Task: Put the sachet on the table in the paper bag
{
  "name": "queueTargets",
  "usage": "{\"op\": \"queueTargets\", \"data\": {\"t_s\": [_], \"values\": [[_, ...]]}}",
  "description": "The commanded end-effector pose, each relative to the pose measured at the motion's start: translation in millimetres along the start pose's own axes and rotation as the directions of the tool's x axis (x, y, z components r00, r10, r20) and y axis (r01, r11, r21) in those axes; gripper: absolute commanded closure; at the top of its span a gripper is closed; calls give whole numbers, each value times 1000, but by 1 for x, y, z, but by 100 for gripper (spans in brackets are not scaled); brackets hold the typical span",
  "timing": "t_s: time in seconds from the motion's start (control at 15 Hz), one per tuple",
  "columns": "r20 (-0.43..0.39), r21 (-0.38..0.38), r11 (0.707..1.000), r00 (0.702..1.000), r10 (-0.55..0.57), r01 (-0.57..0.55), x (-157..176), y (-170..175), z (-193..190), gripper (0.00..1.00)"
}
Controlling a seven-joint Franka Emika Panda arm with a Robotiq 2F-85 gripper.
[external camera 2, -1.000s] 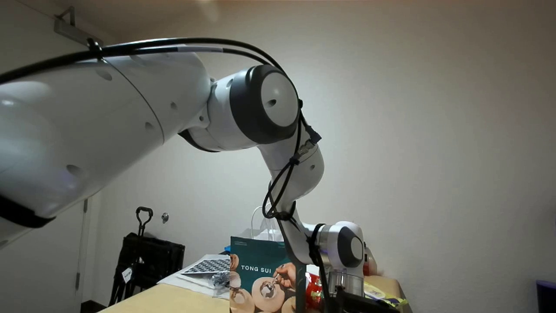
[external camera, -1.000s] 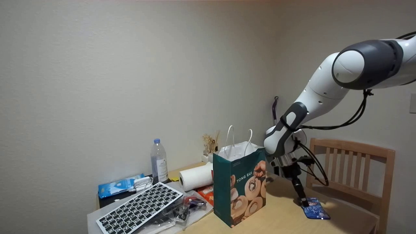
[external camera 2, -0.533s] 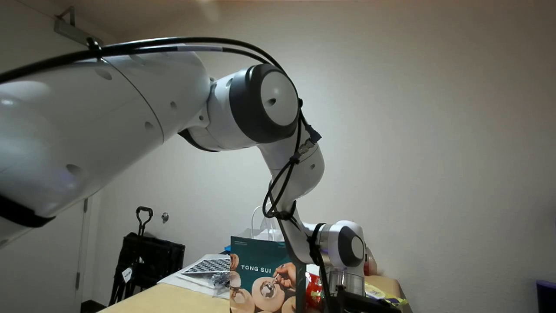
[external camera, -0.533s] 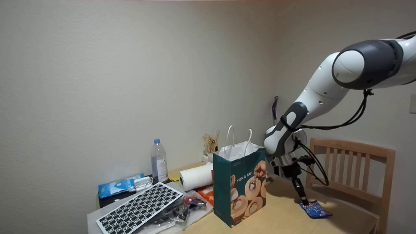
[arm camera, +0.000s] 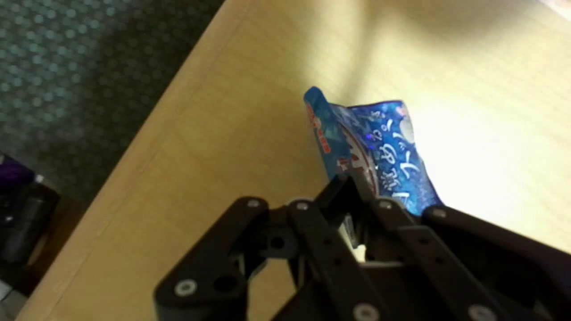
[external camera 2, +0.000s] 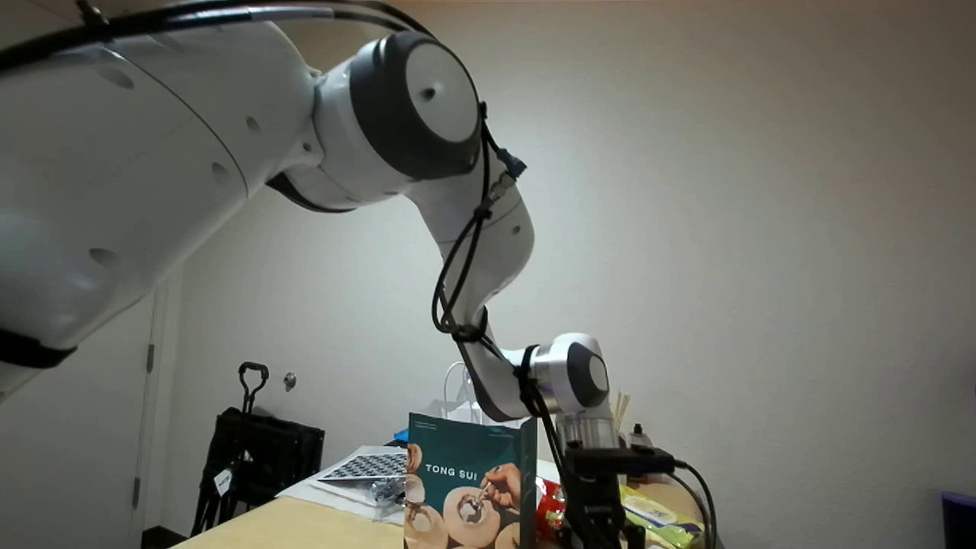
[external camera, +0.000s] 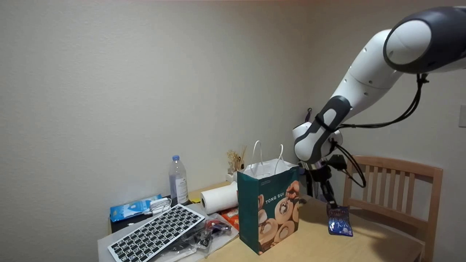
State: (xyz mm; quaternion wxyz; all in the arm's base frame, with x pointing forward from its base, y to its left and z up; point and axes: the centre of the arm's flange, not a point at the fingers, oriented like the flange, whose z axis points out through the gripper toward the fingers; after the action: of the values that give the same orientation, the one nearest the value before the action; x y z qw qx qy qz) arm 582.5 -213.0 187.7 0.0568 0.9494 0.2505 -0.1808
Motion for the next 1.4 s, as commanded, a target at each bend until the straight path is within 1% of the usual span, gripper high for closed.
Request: {"op": "queueTargets", "data": {"t_s": [0.0, 0.13, 0.27, 0.33, 0.4, 0.53, 0.8, 0.87, 1.0, 1.07, 1.2, 1.33], "values": [[-32, -175, 980, 996, 85, -89, -31, -55, -70, 99], [-61, -262, 954, 989, 132, -143, -36, -79, -110, 99], [-97, -336, 915, 974, 203, -224, -44, -100, -143, 99], [-78, -278, 948, 987, 142, -158, -16, -68, -122, 95], [-98, -304, 935, 982, 163, -186, -20, -79, -137, 95], [-116, -316, 927, 978, 175, -203, -29, -90, -148, 95], [-107, -311, 927, 977, 185, -210, -34, -88, -142, 95], [-107, -311, 927, 977, 185, -210, -34, -88, -142, 99], [-117, -404, 891, 978, 174, -207, -38, -97, -175, 99], [-119, -456, 867, 979, 167, -203, -40, -102, -193, 99], [-116, -563, 797, 976, 184, -217, -49, -120, -235, 99], [-111, -654, 719, 970, 214, -234, -57, -134, -269, 99]]}}
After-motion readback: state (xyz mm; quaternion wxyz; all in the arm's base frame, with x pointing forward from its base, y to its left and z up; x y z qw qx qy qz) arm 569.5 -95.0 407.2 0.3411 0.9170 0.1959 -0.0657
